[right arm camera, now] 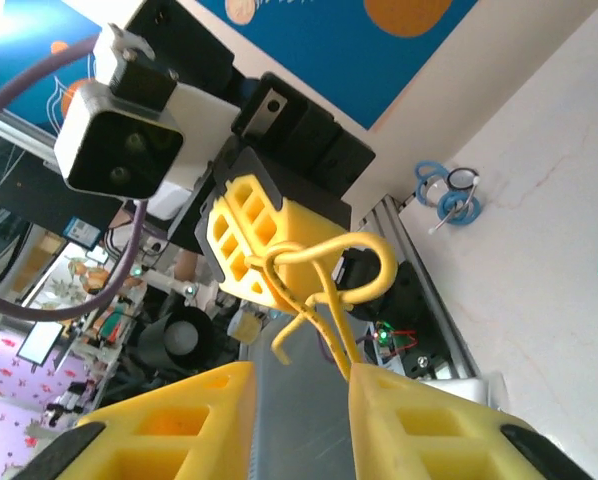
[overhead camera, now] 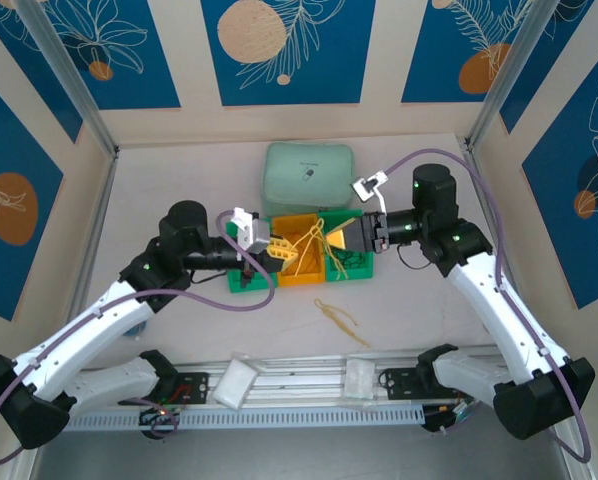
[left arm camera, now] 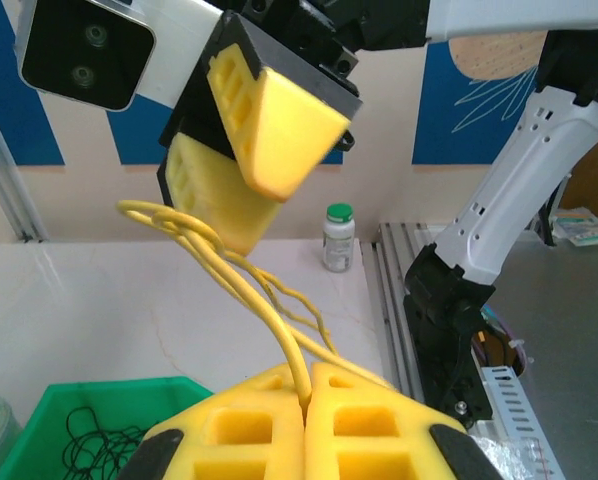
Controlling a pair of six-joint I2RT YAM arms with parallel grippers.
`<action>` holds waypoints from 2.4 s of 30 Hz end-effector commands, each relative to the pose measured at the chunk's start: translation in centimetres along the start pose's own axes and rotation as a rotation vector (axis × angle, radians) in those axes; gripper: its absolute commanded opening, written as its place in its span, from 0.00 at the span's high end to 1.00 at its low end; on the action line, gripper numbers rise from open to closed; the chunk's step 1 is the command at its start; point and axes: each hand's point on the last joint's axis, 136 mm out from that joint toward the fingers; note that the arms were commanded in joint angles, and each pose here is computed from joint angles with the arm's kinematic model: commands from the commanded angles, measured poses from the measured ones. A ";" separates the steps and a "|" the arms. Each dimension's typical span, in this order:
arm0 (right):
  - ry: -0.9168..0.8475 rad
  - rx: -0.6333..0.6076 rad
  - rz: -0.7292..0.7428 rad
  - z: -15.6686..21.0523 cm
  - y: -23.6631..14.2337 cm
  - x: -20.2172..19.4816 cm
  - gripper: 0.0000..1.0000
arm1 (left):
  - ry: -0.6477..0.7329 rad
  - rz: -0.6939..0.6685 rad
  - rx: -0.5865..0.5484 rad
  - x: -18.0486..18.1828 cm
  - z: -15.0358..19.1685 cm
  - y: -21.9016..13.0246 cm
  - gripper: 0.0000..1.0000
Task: Untangle the cables
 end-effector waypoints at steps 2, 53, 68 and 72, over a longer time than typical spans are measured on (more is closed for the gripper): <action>-0.011 -0.049 -0.032 -0.9 -1.0 0.3 0.69 | 0.033 0.050 -0.080 -0.9 -1.5 -0.3 1.00; -0.060 -0.027 0.074 -2.0 3.5 -0.8 1.00 | -0.079 -0.313 0.082 5.1 6.5 -1.9 1.00; -0.006 0.044 0.198 -0.7 5.5 -5.2 1.00 | -0.235 -0.537 0.374 7.1 15.6 -5.1 0.92; 0.032 0.091 0.235 0.9 5.8 -6.6 1.00 | -0.320 -0.532 0.361 6.1 16.8 -5.6 0.81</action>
Point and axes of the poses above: each hand's point on the last joint's axis, 136 mm out from that joint toward the fingers, its own y axis out along the fingers, its own x axis along the line the jaws close on, z = x × y, and after that the axes turned 8 degrees about -y, right-handed
